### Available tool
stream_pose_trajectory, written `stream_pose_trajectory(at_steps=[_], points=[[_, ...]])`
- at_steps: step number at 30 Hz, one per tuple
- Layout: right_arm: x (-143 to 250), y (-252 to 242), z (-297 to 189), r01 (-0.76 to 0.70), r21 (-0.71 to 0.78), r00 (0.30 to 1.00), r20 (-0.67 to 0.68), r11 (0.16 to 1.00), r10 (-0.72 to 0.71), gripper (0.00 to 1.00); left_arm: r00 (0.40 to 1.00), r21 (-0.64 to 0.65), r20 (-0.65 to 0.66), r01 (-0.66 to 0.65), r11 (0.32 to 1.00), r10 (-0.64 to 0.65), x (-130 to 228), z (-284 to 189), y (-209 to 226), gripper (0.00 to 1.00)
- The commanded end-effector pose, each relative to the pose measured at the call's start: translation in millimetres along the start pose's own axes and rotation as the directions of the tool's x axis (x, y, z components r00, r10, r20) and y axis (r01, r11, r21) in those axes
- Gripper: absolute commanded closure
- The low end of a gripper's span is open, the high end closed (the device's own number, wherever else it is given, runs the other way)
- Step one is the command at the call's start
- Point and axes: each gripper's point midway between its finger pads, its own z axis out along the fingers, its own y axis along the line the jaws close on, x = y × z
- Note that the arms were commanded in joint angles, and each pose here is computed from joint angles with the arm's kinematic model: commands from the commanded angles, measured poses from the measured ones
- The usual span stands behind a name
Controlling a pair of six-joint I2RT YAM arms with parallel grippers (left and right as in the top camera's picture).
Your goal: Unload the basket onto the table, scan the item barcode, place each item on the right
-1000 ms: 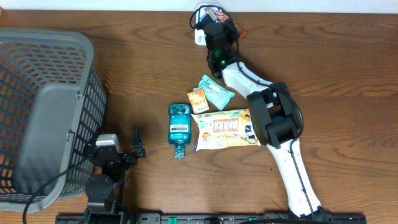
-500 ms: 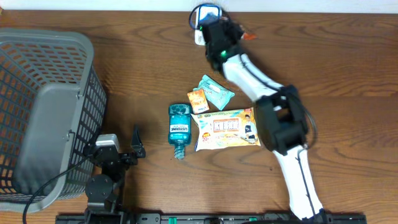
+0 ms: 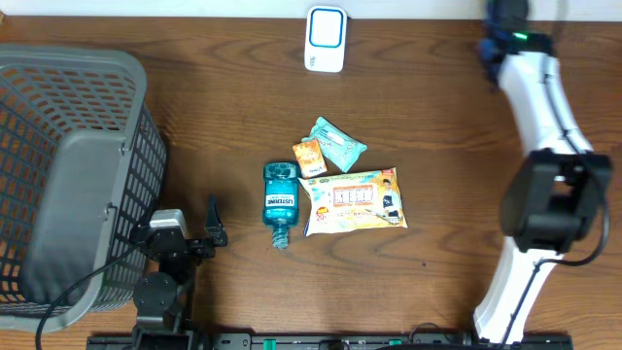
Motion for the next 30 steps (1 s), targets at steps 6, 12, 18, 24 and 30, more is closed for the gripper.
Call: stream_pose_trajectory(at_steps=[6, 12, 18, 24, 30], points=[[135.3, -53.5, 106.5, -0.339, 0.094, 0.895, -0.273, 0.936, 0.352, 0.99, 0.999, -0.033, -0.045, 0.003, 0.999, -0.004, 16.4, 1.1, 6.7, 0.0], [206.7, -67.9, 142.8, -0.523, 0.105, 0.767, -0.373, 0.846, 0.521, 0.99, 0.999, -0.033, -0.045, 0.003, 0.999, -0.004, 16.4, 1.1, 6.7, 0.0], [237.0, -86.7, 149.0, -0.6, 0.141, 0.688, -0.412, 0.787, 0.598, 0.83, 0.999, -0.033, -0.044, 0.003, 0.999, -0.004, 16.3, 1.1, 6.7, 0.0], [197.8, -113.6, 105.8, -0.71, 0.09, 0.648, -0.302, 0.698, 0.699, 0.1, 0.999, -0.033, -0.044, 0.003, 0.999, -0.004, 16.3, 1.1, 6.7, 0.0], [96.1, -123.5, -23.8, -0.799, -0.384, 0.554, -0.168, 0.464, 0.815, 0.01, 0.999, -0.033, -0.044, 0.003, 0.999, -0.004, 16.3, 1.1, 6.7, 0.0]])
